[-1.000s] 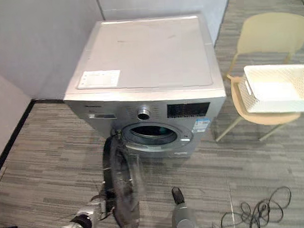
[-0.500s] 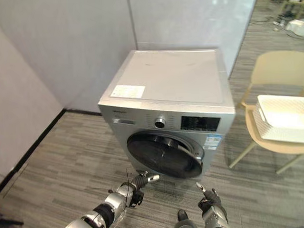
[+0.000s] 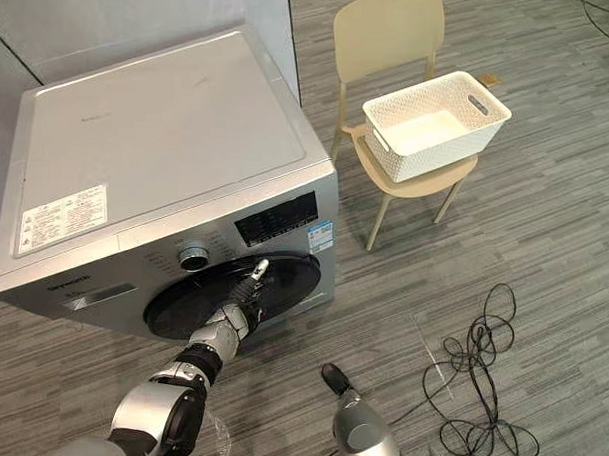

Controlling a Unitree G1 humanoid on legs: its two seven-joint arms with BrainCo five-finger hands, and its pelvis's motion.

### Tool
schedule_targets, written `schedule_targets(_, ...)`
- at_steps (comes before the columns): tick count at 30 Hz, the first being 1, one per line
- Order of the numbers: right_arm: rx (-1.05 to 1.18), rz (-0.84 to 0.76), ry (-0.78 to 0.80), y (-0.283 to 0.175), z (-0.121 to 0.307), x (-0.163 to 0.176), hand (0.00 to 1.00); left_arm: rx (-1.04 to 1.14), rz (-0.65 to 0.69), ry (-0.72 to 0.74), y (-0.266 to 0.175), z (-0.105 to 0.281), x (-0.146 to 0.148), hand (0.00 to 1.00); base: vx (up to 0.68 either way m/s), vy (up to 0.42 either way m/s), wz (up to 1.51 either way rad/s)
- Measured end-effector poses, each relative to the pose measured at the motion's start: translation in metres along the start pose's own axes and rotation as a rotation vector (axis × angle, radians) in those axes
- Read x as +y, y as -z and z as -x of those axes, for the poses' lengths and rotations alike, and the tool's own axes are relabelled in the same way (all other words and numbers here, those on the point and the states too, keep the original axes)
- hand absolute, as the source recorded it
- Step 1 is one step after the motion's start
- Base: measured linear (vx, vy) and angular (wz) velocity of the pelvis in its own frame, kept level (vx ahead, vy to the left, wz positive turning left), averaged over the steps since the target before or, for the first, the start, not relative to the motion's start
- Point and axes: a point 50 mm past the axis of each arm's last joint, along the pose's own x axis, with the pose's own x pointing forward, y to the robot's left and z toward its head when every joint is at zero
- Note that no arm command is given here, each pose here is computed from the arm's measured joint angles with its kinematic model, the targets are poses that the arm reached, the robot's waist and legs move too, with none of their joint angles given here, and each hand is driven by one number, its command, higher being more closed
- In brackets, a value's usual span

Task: Pick up the laundry basket with both hands and put the clothes into the washing machine.

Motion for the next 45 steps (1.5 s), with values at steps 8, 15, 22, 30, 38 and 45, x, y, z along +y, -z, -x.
schedule_targets(8,0.041,-0.02,0.006,0.003,-0.003,-0.001,0.0,0.131,-0.105,-0.093,0.093,0.043,0.074,0.0,-0.11,-0.038,0.87)
schedule_targets(15,-0.077,0.119,-0.144,-0.051,-0.015,0.059,0.0,0.434,-0.145,-0.377,0.165,0.111,0.171,0.0,-0.01,0.006,0.88)
schedule_targets(22,-0.13,0.194,-0.216,-0.065,-0.012,0.088,0.0,0.474,-0.067,-0.463,0.18,0.131,0.186,0.0,0.05,0.096,1.08)
schedule_targets(30,-0.094,0.236,-0.38,-0.026,0.009,0.13,0.0,0.403,-0.052,-0.449,0.166,0.12,0.181,0.0,0.17,0.089,0.89)
schedule_targets(38,-0.09,0.242,-0.401,-0.026,0.01,0.133,0.0,0.445,0.001,-0.485,0.183,0.126,0.171,0.0,0.42,-0.23,1.12)
schedule_targets(45,-0.106,0.213,-0.39,-0.033,0.009,0.133,0.0,0.405,0.083,-0.52,0.181,0.123,0.166,0.0,0.21,-0.27,0.71)
